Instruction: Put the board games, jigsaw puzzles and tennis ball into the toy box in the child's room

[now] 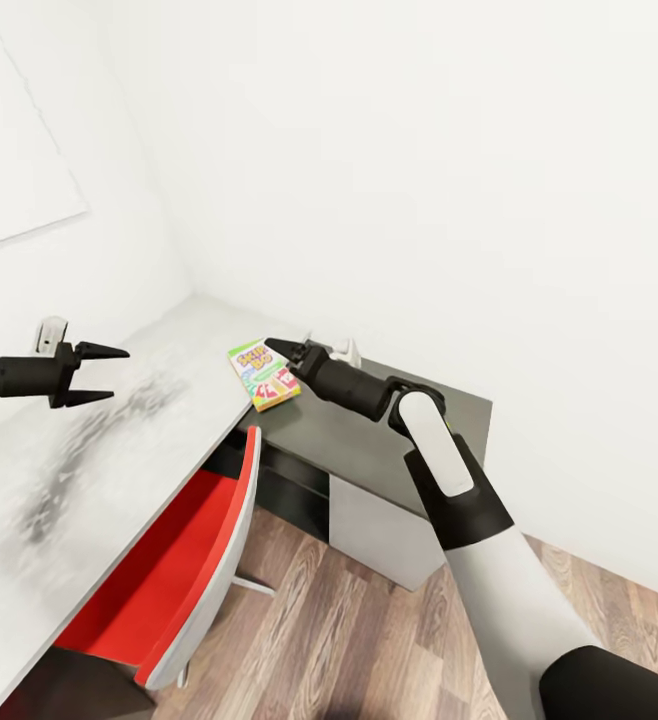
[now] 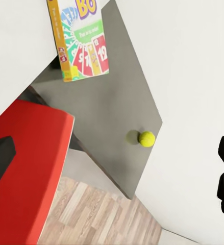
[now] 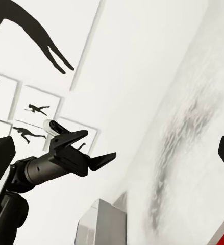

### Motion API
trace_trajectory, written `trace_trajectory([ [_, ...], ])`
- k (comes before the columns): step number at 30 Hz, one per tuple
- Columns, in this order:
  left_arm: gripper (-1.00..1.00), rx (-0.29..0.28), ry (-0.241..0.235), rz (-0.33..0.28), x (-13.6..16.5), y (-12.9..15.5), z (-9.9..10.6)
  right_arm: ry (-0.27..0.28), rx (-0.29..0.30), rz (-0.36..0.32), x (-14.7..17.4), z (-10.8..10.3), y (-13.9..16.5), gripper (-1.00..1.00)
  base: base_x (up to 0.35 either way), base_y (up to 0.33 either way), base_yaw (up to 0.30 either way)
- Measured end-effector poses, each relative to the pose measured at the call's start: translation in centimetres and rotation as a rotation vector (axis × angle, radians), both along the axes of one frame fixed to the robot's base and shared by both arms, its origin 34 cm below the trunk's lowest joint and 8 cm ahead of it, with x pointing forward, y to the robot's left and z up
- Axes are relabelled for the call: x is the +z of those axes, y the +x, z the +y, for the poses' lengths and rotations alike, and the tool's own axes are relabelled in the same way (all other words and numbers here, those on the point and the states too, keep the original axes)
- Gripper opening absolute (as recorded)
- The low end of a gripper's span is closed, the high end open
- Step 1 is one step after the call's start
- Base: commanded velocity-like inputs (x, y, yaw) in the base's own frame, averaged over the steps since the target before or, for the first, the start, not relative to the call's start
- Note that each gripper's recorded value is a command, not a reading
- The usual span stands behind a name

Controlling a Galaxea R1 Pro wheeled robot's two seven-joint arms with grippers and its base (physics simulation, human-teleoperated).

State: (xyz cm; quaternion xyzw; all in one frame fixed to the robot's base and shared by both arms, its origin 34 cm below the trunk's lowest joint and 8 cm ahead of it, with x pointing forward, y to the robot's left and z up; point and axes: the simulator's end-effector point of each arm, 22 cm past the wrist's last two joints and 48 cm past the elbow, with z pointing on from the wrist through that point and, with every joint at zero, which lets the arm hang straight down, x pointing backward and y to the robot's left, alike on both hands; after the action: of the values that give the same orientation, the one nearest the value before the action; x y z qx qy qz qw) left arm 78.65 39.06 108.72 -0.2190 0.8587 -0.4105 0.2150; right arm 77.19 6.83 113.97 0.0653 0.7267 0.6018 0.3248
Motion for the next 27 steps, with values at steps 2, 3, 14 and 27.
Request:
trace_trajectory([
  [2,1.00,0.000,0.000,-0.002,0.2,-0.1,0.0,-0.001,0.000,-0.002,0.1,0.0,-0.1,1.00,0.000,0.000,0.000],
  [3,1.00,-0.001,0.000,-0.003,0.2,-0.1,0.0,0.000,0.000,-0.004,0.2,0.0,-0.2,1.00,0.000,0.000,0.000],
  [14,1.00,-0.006,0.001,-0.014,1.1,-0.4,-0.2,-0.002,-0.002,-0.009,0.7,0.0,-0.7,1.00,0.000,0.000,0.000],
  [27,1.00,-0.008,0.001,-0.022,1.9,-1.0,-0.3,0.014,-0.069,-0.025,1.3,-1.3,-0.4,1.00,0.000,0.000,0.046],
])
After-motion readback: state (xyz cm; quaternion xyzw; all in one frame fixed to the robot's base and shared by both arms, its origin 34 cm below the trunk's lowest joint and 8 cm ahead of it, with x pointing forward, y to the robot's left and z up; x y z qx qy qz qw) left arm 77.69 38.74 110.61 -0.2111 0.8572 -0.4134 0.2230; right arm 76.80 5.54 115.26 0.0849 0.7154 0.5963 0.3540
